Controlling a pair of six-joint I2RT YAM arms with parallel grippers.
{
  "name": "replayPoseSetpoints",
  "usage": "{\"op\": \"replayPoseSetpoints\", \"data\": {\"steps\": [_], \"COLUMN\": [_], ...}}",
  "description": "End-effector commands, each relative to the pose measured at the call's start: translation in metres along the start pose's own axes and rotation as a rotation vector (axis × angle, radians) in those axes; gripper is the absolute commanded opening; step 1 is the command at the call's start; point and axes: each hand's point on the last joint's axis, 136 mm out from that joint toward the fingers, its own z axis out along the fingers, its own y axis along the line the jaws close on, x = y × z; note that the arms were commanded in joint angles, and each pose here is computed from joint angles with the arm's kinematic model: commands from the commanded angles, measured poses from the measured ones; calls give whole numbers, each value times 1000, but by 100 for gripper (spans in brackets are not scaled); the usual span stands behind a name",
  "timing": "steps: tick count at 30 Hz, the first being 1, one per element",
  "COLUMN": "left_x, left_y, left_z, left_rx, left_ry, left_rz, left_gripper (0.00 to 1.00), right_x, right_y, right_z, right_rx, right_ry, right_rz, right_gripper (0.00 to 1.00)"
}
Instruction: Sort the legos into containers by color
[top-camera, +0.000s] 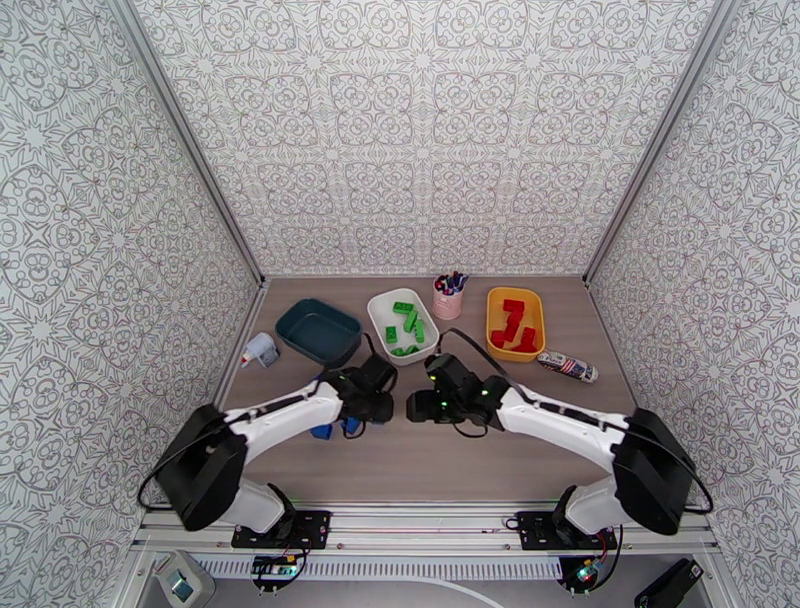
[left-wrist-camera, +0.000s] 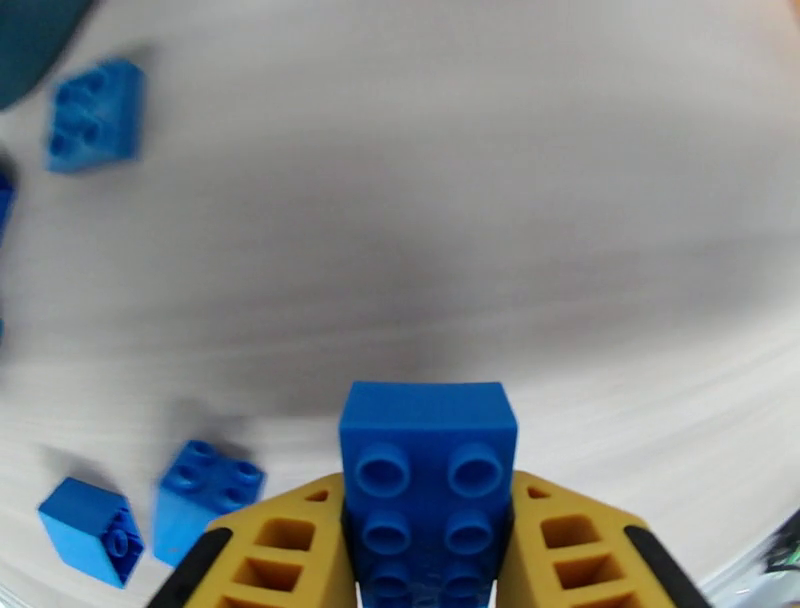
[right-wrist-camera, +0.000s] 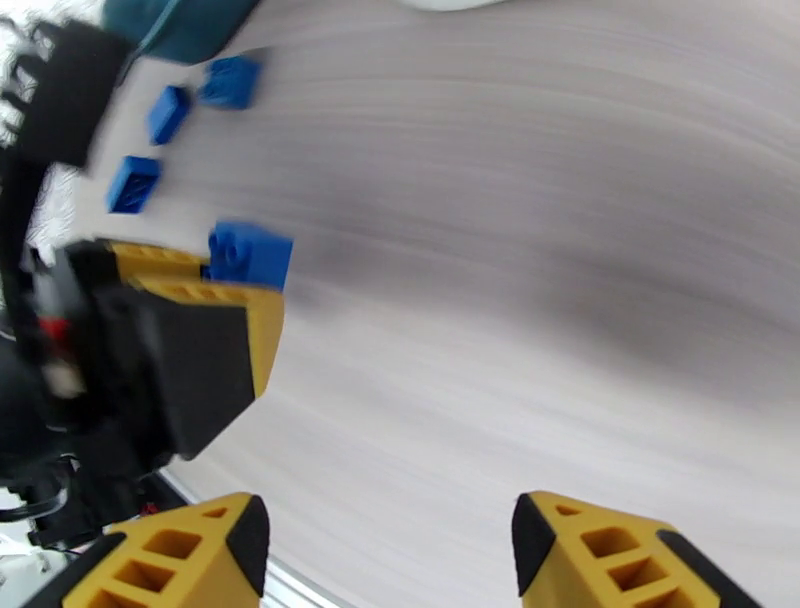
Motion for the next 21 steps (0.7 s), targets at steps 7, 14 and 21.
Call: {"op": "replayPoseSetpoints", "data": {"steps": [7,14,21], "left_x": [-64,-132,-188], "left_y": [47,114,147], "left_z": [-40,-67,-61], "left_rx": [179,158,143], "left_ry": [-133,-273,-289], "left_rz": [-279,-422,-467], "left_gripper": [29,32,45], "right_x": [-35,-40,-37], "right_y": [80,82,65], "right_z": [4,1,-5], "right_rx": [-221,-198,-146], "right_ry": [-17,-24,-36], "right_rz": [-31,-31,-20], "right_gripper": [68,68,68]}}
